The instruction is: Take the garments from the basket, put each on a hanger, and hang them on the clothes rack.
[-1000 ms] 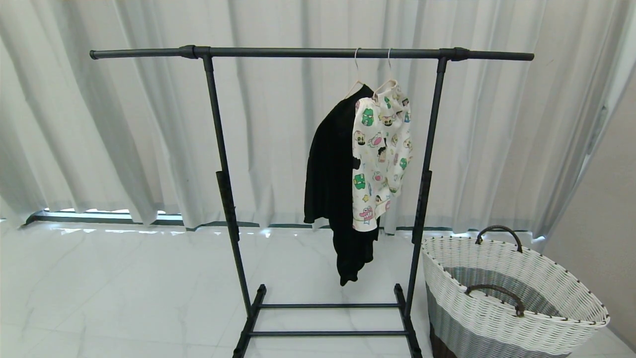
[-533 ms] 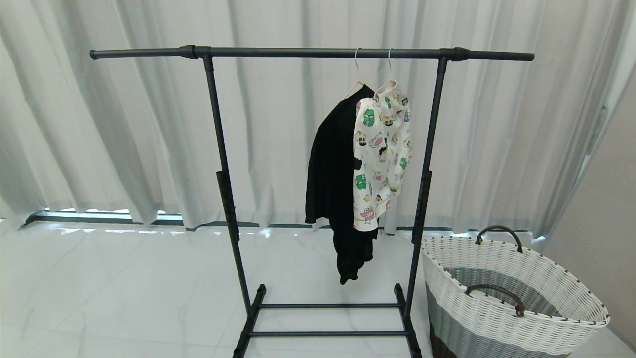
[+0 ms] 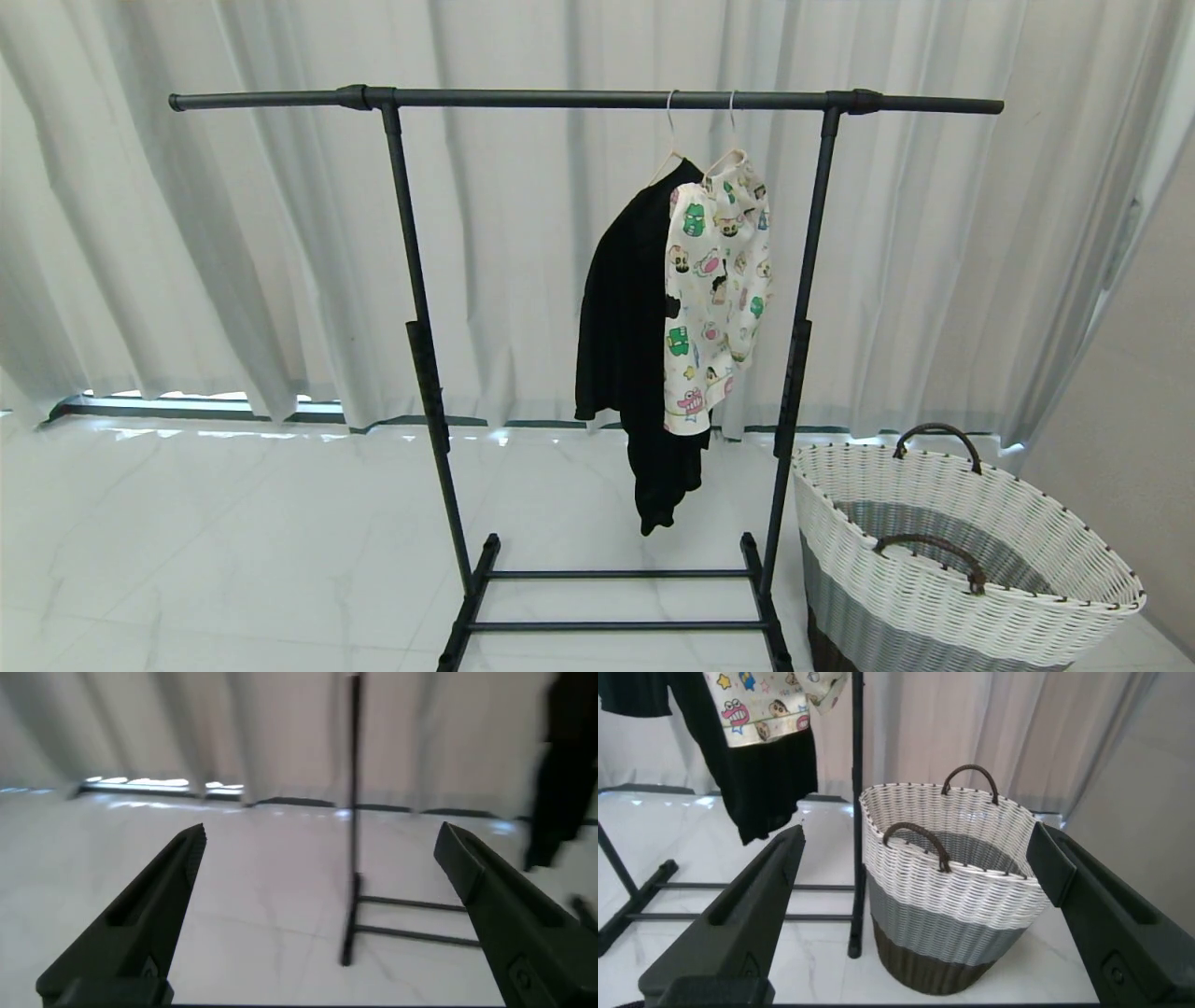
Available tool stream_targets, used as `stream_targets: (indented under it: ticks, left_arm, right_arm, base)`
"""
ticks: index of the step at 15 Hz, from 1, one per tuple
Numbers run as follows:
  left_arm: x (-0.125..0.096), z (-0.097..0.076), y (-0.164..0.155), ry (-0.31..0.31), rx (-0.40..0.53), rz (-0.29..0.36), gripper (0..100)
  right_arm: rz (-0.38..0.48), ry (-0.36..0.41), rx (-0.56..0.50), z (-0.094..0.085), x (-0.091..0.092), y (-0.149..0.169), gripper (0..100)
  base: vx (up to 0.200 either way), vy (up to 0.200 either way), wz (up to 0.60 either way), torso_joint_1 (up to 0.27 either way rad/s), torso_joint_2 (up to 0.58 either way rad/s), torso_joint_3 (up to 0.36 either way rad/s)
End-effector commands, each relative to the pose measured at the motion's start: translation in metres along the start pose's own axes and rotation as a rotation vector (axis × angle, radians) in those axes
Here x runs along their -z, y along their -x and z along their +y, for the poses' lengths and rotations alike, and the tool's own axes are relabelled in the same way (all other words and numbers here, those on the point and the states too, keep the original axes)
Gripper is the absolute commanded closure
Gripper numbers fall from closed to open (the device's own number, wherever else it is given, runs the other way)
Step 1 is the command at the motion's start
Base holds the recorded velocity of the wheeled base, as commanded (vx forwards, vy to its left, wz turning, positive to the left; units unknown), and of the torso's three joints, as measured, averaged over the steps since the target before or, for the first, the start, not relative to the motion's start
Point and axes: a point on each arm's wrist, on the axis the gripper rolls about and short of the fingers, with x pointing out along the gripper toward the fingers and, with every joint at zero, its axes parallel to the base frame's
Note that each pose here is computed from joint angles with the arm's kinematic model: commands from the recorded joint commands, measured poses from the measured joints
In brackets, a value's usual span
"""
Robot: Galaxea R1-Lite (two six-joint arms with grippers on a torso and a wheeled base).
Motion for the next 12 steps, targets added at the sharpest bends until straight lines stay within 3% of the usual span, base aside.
stream_targets:
  ticks: [1, 4, 5, 6, 7, 9, 11, 12]
  left_arm:
    - [0.000, -0.001, 0.000, 0.015, 0.039, 0.014, 0]
    - [-0.002, 0.001, -0.005, 0.045, 0.180, 0.086, 0]
    - [-0.002, 0.001, -0.005, 0.042, 0.206, 0.080, 0]
    - [0.001, 0.002, 0.000, 0.046, 0.155, 0.019, 0]
    - [0.002, 0.003, 0.004, 0.059, 0.036, -0.025, 0]
    - [0.003, 0.005, 0.008, 0.086, -0.092, -0.060, 0]
    - [0.003, 0.005, 0.008, 0.067, -0.100, -0.061, 0]
    - [0.003, 0.005, 0.008, -0.003, -0.109, -0.061, 0]
  right_arm:
    - [0.001, -0.009, -0.001, 0.000, 0.000, 0.000, 0]
    - [0.001, -0.046, -0.002, 0.000, 0.000, 0.000, 0]
    - [0.001, -0.044, -0.002, 0.000, 0.000, 0.000, 0]
    - [0.001, -0.041, -0.002, 0.000, 0.000, 0.000, 0]
    - [0.001, -0.039, -0.002, 0.000, 0.000, 0.000, 0]
    - [0.001, -0.021, -0.002, 0.000, 0.000, 0.000, 0]
    - [0.001, -0.003, -0.002, 0.000, 0.000, 0.000, 0]
    - [0.000, -0.001, -0.002, 0.000, 0.000, 0.000, 0]
  base:
    - [0.000, 0.000, 0.00, 0.000, 0.00, 0.000]
    - [0.000, 0.000, 0.00, 0.000, 0.00, 0.000]
    - [0.000, 0.000, 0.00, 0.000, 0.00, 0.000]
    - [0.000, 0.000, 0.00, 0.000, 0.00, 0.000]
    - [0.000, 0.000, 0.00, 0.000, 0.00, 0.000]
    - [0.000, 0.000, 0.00, 0.000, 0.00, 0.000]
    - [0.000, 0.000, 0.00, 0.000, 0.00, 0.000]
    - [0.000, 0.000, 0.00, 0.000, 0.00, 0.000]
